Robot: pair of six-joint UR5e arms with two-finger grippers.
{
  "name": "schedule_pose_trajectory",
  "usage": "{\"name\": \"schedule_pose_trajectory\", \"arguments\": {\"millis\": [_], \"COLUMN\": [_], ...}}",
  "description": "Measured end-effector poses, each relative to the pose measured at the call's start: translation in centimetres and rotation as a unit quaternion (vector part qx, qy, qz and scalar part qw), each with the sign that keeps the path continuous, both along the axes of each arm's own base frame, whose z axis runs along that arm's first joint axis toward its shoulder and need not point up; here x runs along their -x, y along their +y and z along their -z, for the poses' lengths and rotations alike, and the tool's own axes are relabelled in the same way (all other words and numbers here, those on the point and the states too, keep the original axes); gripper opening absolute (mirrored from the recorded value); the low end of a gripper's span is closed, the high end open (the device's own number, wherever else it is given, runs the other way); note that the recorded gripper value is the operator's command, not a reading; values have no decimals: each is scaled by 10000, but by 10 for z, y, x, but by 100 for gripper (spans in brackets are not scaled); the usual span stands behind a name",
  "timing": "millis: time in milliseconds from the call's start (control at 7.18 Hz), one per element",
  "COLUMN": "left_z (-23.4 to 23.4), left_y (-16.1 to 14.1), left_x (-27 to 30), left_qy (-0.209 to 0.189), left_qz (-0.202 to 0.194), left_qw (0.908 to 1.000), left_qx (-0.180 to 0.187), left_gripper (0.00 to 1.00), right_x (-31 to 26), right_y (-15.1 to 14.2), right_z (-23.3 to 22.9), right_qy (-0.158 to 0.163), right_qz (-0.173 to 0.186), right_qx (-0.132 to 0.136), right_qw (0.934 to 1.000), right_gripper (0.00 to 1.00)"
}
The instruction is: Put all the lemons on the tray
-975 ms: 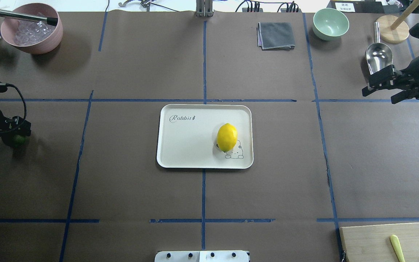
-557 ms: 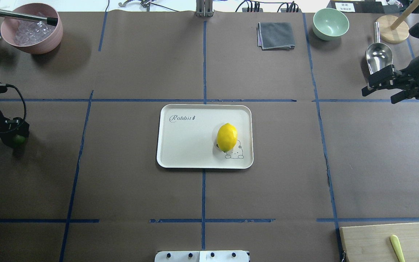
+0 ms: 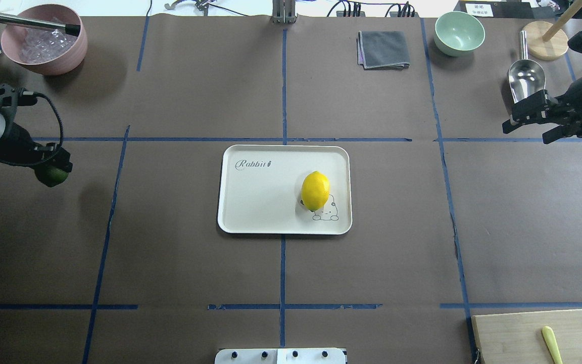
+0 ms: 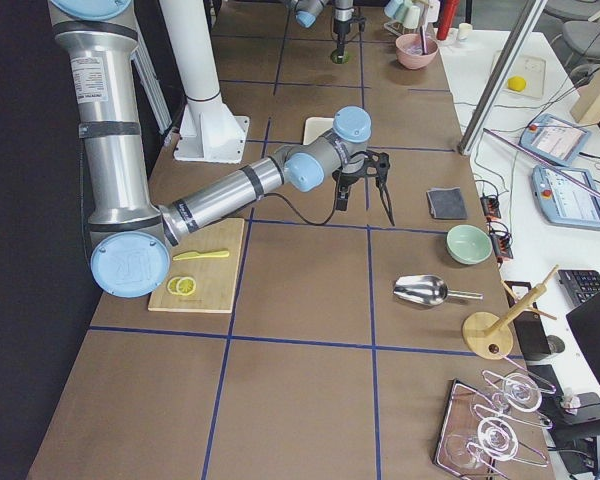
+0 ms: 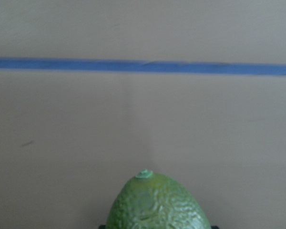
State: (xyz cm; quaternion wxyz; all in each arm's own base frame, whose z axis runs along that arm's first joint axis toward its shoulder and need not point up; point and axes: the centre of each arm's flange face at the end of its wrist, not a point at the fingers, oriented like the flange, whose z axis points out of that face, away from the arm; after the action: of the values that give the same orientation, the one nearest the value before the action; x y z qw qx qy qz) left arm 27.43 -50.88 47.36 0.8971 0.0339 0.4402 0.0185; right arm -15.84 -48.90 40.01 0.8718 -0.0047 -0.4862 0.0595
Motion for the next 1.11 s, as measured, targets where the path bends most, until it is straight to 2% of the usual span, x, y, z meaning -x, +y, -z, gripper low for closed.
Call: {"name": "schedule_pose_trajectory", "arguments": {"millis": [139, 278, 557, 835, 1114], "left_z": [59, 114, 204, 251, 258], "left_y": [-8, -3, 28, 39, 31], "left_x": [-37, -86, -183, -261, -291], "left_qy": [269, 454, 556, 338, 173], "left_qz": [-253, -566, -978, -976, -980], "left_qw": [9990, 9965, 9918, 9906, 9911], "left_qx": [-252, -403, -611, -895, -884], "left_gripper": [0, 0, 0, 0, 3], "right_x": [0, -1, -1, -1, -1], "right_y": [0, 0, 1, 1, 2], "right_z": [-1, -2, -6, -8, -7], "right_qy": [4, 12, 32, 44, 43], "right_qz": [-3, -7, -11, -11, -11], "right_qx": [5, 17, 46, 48, 39], "right_qw": [10000, 10000, 10000, 10000, 10000], "right_gripper": [100, 100, 100, 100, 100]}}
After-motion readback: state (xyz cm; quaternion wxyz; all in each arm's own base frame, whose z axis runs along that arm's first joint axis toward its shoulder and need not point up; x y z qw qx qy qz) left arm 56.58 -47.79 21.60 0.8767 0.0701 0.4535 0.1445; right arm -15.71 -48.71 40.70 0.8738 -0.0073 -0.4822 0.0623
